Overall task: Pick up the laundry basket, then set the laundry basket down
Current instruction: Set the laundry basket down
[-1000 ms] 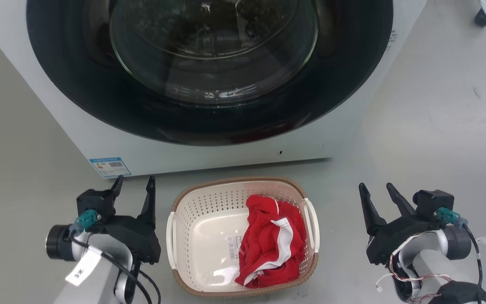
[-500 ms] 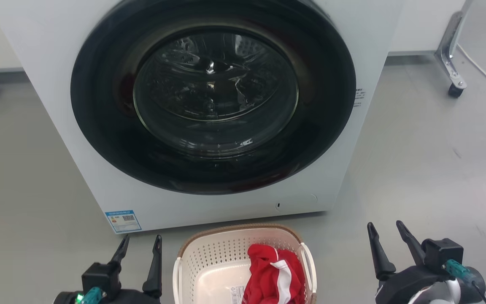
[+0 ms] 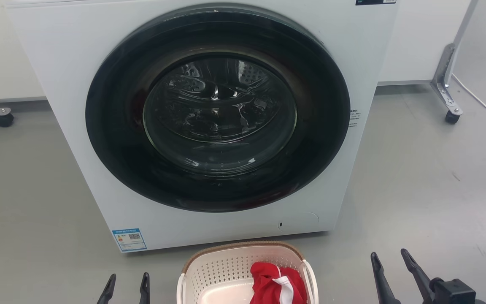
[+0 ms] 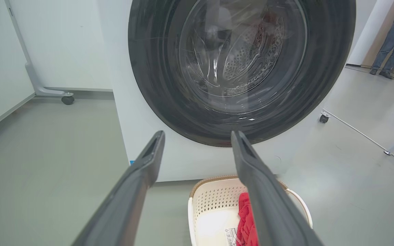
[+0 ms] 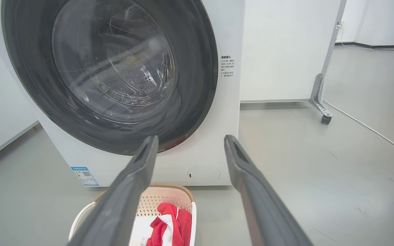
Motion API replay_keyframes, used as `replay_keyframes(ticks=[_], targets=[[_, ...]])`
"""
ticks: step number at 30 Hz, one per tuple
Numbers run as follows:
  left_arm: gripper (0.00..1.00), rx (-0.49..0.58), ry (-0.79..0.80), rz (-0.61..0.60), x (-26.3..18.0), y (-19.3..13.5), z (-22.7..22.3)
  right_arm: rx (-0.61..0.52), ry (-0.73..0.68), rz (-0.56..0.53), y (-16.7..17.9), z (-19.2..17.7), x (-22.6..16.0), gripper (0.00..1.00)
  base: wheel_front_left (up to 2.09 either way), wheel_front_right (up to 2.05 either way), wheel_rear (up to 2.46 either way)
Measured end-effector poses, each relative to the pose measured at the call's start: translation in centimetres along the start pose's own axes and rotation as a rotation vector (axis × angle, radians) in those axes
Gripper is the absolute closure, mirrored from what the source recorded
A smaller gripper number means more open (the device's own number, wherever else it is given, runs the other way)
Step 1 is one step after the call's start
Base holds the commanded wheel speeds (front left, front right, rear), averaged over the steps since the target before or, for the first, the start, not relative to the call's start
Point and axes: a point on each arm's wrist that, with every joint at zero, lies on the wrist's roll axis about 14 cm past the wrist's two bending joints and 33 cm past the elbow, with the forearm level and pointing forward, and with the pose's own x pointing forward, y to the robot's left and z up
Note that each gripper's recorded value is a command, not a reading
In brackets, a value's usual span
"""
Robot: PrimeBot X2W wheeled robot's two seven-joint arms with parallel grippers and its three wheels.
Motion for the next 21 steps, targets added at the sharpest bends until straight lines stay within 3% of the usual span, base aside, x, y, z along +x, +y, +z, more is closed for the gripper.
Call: replay_keyframes(ticks=[10, 21], targets=[[0.00, -0.032, 0.000, 0.090, -1.6, 2.0, -0.4, -0.001, -0.007, -0.041, -1.0, -0.1, -1.8, 0.00, 0.00, 0.00, 0.00], [0.00, -0.004, -0.011, 0.102, -1.8, 2.3, 0.2, -0.013, -0.008, -0.055, -1.4, -0.1, -2.5, 0.00, 0.00, 0.00, 0.00]])
